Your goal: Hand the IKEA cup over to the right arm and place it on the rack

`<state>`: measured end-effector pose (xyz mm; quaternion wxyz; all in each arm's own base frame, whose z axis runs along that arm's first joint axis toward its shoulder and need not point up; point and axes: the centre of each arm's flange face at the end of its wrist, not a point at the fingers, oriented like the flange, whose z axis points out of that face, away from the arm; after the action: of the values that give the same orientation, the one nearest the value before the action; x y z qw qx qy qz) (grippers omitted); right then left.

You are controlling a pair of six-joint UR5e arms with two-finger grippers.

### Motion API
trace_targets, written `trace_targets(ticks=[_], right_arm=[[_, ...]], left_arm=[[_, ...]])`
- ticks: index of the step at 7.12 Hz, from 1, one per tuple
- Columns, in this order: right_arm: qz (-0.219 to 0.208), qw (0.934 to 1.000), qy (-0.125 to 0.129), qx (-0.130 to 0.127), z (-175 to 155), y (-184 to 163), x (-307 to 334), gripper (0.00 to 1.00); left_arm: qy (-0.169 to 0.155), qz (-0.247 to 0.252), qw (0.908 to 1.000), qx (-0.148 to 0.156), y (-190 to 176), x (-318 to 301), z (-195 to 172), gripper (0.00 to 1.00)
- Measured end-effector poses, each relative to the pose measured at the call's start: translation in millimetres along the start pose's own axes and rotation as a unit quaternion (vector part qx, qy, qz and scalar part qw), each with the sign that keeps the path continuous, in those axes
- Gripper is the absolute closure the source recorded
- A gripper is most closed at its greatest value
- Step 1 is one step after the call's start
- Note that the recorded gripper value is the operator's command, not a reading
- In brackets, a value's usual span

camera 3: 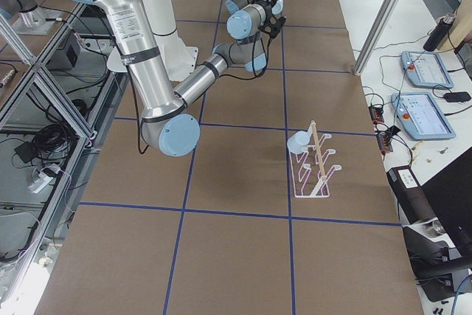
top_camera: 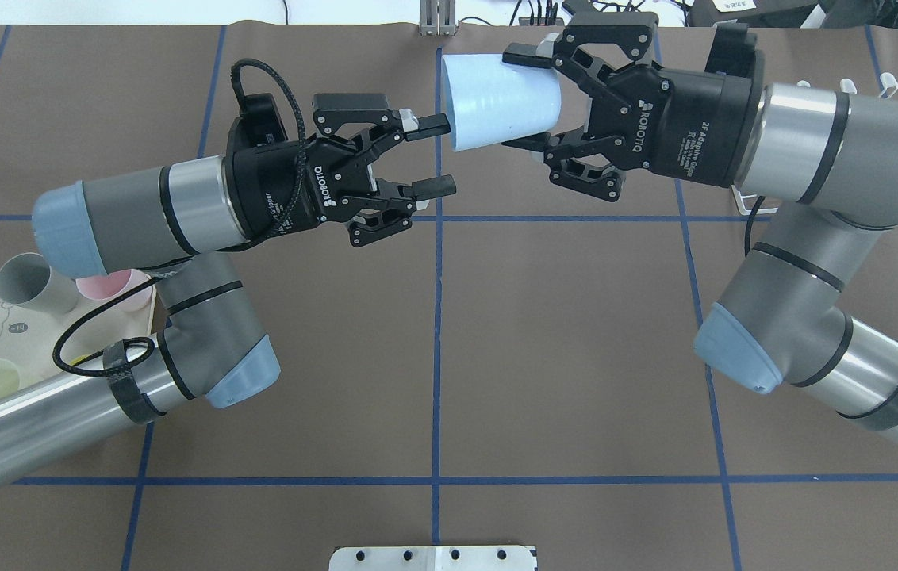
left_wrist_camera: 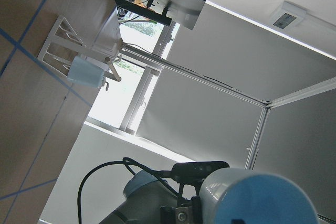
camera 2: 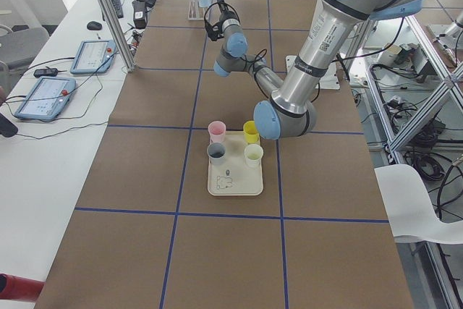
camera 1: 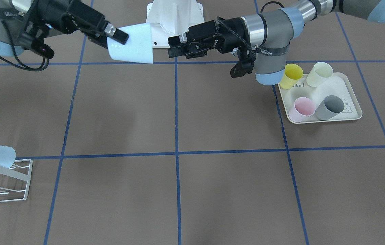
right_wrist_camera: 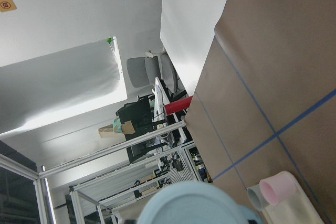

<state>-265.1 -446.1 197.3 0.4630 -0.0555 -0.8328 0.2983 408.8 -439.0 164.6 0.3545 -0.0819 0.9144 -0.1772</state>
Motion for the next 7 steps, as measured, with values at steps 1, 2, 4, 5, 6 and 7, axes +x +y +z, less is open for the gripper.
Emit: trace_targets(ticks=[1, 2, 4, 5, 6, 7], right_arm=[[-0.033, 0.9985, 0.029, 0.032, -13, -32, 6, 1.00], [-0.081, 0.9915, 0.075, 0.069, -24, -64, 4, 1.00], [-0.207, 0.9519, 0.186, 0.128, -60, -125, 1, 1.00], [-0.271, 0.9191, 0.249, 0.142, -88, -156, -1, 1.00], [-0.327, 0.8821, 0.306, 0.146, -117, -184, -1, 1.00], [-0.378, 0.8428, 0.356, 0.142, -148, -207, 9, 1.00]], left_arm=[[-0.004, 0.018, 0.9998, 0.012, -11, 2, -4, 0.34], [-0.007, 0.028, 0.9993, 0.023, -22, 5, -9, 0.33], [-0.013, 0.032, 0.9988, 0.035, -34, 3, -12, 0.32], [-0.014, 0.032, 0.9987, 0.038, -36, 2, -12, 0.32], [-0.016, 0.032, 0.9986, 0.040, -38, 0, -13, 0.32], [-0.017, 0.032, 0.9985, 0.042, -40, -1, -13, 0.31]])
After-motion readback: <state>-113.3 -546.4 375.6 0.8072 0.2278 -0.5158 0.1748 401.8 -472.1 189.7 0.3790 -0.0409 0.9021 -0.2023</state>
